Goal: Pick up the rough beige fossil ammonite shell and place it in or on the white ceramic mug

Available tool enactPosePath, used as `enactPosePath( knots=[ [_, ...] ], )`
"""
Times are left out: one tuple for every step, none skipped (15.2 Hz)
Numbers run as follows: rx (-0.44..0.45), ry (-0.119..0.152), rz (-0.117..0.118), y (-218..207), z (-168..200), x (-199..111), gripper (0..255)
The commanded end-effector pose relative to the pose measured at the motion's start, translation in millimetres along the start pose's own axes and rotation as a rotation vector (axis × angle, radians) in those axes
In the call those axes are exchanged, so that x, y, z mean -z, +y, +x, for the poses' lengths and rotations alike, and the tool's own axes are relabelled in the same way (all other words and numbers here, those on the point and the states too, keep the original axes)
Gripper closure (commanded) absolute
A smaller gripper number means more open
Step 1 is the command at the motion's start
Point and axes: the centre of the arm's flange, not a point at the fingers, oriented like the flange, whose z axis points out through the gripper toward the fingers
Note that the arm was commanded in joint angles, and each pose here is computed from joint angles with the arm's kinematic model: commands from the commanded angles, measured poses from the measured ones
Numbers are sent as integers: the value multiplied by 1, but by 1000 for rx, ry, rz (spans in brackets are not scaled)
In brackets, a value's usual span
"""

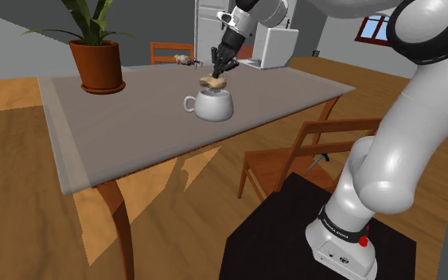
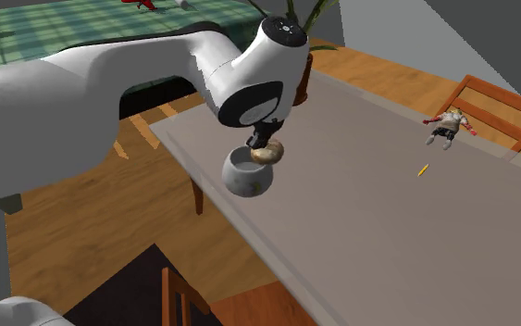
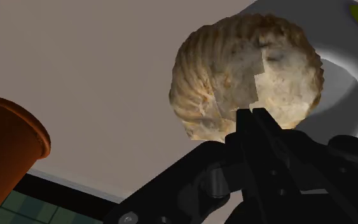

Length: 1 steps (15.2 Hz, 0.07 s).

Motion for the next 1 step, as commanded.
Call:
enactPosePath(
  knots=[
    [-4, -1, 11, -3, -5, -16, 255]
  ],
)
